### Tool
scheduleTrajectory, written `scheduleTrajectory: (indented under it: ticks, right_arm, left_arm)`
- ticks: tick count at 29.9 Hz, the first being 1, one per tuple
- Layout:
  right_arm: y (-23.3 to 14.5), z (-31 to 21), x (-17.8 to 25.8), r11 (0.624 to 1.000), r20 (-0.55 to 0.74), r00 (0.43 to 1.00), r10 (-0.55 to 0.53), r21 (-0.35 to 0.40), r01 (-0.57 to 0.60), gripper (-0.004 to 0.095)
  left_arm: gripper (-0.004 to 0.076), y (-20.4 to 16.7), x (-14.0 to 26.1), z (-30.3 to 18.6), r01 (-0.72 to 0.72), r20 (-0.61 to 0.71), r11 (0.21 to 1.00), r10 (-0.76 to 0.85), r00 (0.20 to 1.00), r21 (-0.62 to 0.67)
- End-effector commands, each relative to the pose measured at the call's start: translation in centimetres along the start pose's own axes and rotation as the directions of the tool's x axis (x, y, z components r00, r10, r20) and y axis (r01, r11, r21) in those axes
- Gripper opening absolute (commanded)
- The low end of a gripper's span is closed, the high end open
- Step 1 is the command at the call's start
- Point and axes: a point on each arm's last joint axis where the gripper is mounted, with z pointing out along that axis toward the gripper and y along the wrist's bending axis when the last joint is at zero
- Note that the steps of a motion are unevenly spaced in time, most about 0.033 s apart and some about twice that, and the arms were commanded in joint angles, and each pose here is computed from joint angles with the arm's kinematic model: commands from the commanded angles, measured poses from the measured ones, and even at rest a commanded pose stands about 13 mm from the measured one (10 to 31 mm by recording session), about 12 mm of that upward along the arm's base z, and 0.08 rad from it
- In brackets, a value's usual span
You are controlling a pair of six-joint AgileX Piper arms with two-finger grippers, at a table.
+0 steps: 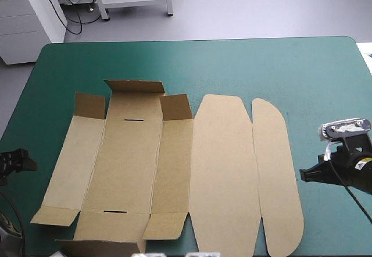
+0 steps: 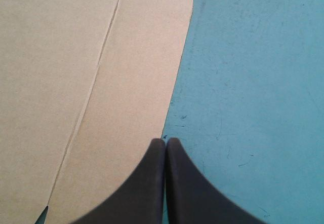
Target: Fold the box
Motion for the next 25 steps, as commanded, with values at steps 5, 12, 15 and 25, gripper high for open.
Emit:
scheduleTrajectory:
  ticks: [5,12,15,25]
  right_arm:
    - [-0.2,-0.8,-0.9,1.0,0.078,0.997,-0.011,0.025,0.009,-0.0019]
    - [-0.2,-0.8,-0.9,1.0,0.082,0.997,-0.011,0.027,0.009,-0.0019]
    - [-0.2,-0.8,-0.9,1.0,0.082,0.997,-0.013,0.027,0.011,-0.0019]
    - [-0.2,-0.8,-0.9,1.0,0.082,0.997,-0.017,0.028,0.015,-0.0019]
  left_arm:
    - [0.0617,-1.1,2.1,1.1,-0.086,-0.082,0.991,0.095,0.992,0.105]
    - [0.0615,-1.2,2.9,1.8,-0.115,-0.102,0.985,0.129,0.986,0.127]
    - [0.0614,-1.3,3.3,2.3,-0.127,-0.114,0.981,0.144,0.983,0.146]
    - [0.0594,-3.3,3.6,3.9,-0.204,-0.103,0.946,0.236,0.966,0.252]
